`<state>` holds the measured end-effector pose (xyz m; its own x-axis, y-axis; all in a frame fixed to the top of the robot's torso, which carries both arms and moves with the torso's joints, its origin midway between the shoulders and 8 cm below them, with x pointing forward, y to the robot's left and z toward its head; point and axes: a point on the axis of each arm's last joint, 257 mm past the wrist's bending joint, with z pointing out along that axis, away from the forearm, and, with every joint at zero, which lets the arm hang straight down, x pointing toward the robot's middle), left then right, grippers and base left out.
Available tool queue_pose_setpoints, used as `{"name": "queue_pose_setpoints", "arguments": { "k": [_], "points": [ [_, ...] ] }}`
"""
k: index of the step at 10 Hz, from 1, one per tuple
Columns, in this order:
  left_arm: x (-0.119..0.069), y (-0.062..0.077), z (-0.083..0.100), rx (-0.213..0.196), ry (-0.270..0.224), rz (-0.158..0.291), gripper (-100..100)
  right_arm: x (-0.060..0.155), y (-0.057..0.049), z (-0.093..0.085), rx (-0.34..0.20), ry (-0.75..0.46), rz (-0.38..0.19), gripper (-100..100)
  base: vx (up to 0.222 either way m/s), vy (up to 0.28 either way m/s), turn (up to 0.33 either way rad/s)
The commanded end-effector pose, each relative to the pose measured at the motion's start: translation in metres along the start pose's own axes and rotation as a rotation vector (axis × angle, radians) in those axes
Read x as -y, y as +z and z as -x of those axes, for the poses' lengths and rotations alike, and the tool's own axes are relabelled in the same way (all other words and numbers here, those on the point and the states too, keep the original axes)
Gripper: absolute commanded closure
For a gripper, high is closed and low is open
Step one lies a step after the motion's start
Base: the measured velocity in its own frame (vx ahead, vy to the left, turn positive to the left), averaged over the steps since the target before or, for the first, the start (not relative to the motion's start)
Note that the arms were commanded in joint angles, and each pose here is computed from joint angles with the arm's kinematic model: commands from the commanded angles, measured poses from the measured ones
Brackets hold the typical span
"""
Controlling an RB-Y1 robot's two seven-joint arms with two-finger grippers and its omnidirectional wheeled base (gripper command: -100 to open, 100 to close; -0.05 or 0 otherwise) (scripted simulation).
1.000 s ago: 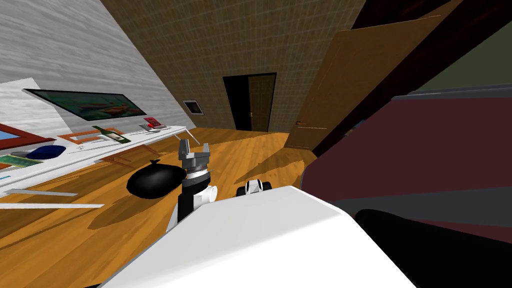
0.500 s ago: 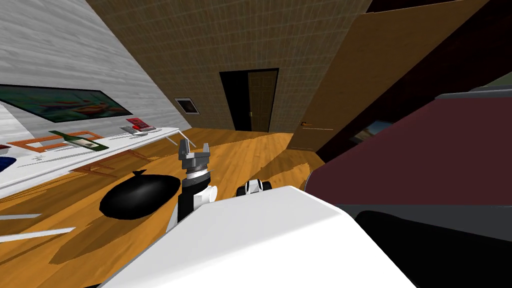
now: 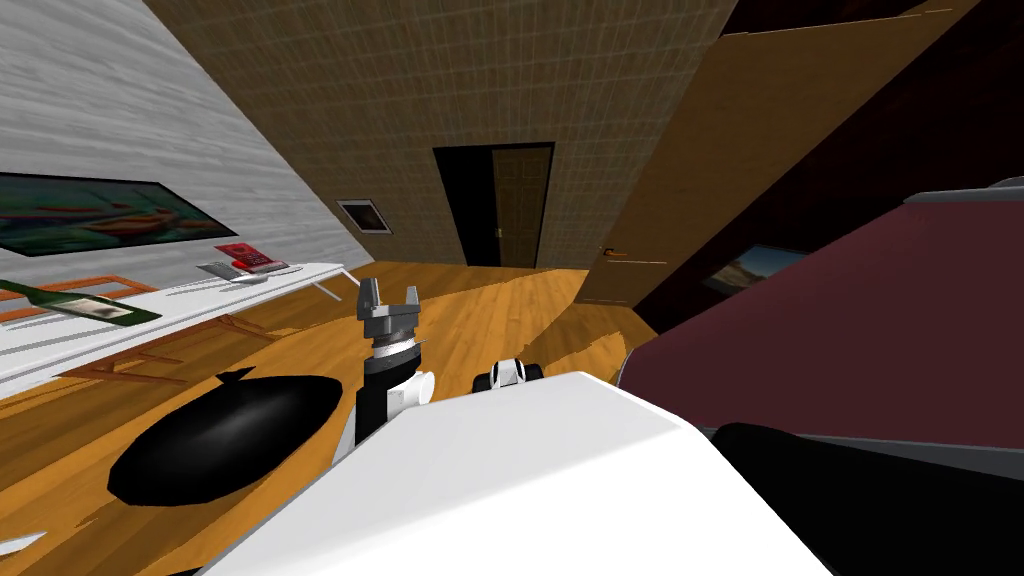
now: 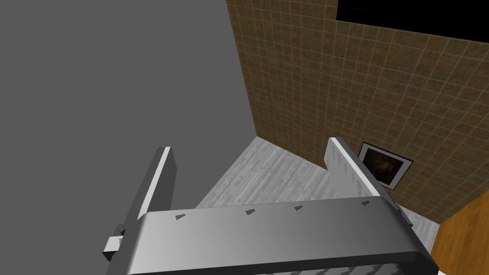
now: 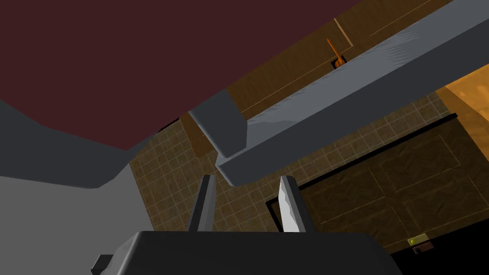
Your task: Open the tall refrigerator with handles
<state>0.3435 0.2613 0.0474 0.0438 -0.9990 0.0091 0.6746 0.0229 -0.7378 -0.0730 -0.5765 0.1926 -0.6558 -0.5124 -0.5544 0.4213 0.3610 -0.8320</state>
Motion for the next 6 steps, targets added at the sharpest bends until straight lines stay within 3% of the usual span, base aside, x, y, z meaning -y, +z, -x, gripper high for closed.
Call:
{"name": "queue_pose_setpoints", "arguments": {
  "k": [1, 6],
  "points": [
    [0.0, 0.0, 0.0, 0.0, 0.0, 0.0, 0, 0.006, -0.001, -0.012, -0.027, 0.004, -0.019, 100, 0.275, 0.101, -0.045],
    [0.0, 0.0, 0.0, 0.0, 0.0, 0.0, 0, 0.024, -0.01, -0.039, -0.099, 0.006, -0.071, 100, 0.274, 0.075, -0.062]
  ]
}}
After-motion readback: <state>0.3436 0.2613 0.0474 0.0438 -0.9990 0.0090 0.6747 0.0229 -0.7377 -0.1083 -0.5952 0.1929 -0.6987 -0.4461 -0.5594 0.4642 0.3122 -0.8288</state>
